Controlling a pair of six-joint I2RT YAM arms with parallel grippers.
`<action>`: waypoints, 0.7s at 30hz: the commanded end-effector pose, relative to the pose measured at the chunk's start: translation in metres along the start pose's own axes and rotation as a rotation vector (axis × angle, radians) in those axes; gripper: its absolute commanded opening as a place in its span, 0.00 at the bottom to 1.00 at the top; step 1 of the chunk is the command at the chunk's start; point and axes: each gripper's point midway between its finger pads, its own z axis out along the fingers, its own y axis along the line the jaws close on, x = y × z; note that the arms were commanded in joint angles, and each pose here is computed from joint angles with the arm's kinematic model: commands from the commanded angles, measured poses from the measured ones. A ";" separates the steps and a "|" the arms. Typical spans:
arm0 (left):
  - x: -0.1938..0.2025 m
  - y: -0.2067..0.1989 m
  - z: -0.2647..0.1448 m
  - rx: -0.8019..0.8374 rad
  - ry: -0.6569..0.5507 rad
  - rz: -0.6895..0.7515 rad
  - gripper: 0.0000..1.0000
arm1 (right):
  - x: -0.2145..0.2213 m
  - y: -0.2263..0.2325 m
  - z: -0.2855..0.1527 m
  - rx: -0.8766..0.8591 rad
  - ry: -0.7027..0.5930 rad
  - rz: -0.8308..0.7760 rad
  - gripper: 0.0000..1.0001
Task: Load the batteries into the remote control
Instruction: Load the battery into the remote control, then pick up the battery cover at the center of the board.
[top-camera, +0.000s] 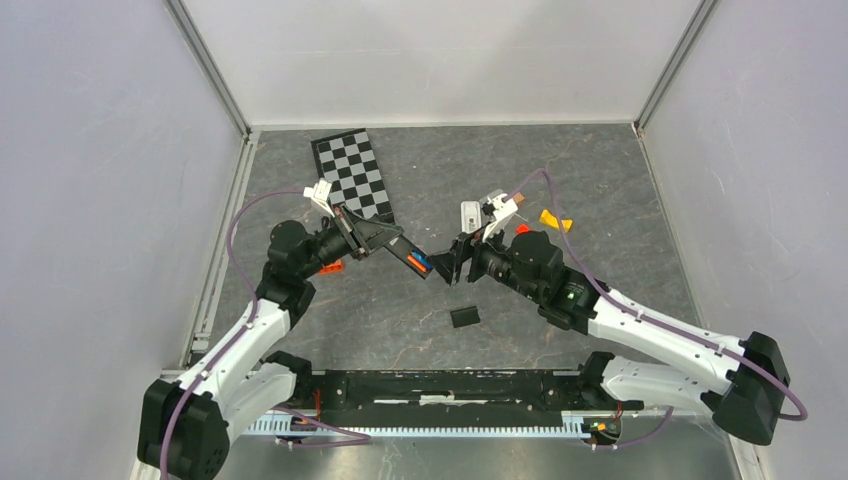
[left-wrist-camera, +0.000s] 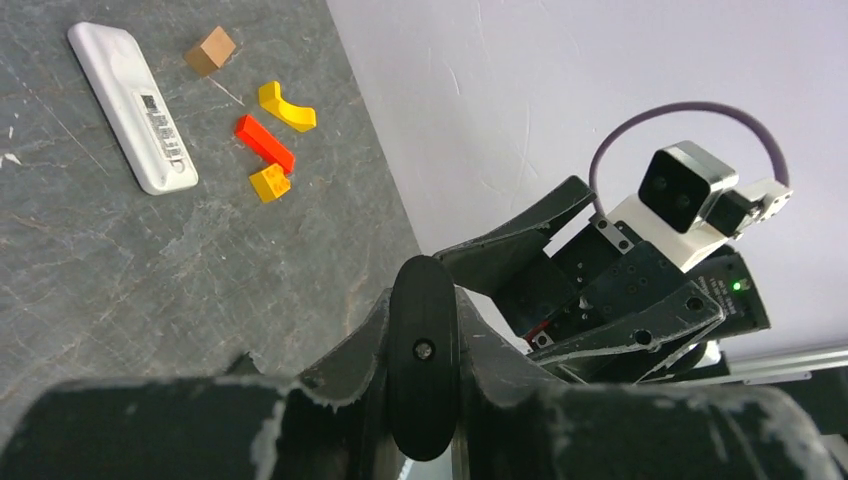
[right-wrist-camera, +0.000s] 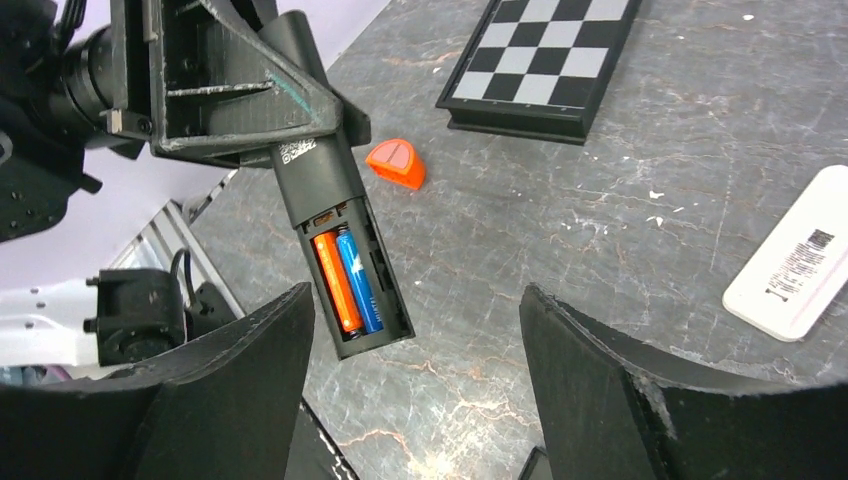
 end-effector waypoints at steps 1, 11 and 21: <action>-0.005 -0.024 -0.004 0.067 0.005 0.176 0.02 | -0.010 0.014 0.003 -0.068 0.031 -0.081 0.79; -0.002 0.047 -0.039 -0.334 -0.063 0.214 0.02 | 0.068 -0.063 -0.020 0.086 0.399 -0.451 0.98; -0.004 0.064 -0.062 -0.453 -0.114 0.244 0.02 | 0.137 -0.064 -0.011 0.219 0.530 -0.173 0.55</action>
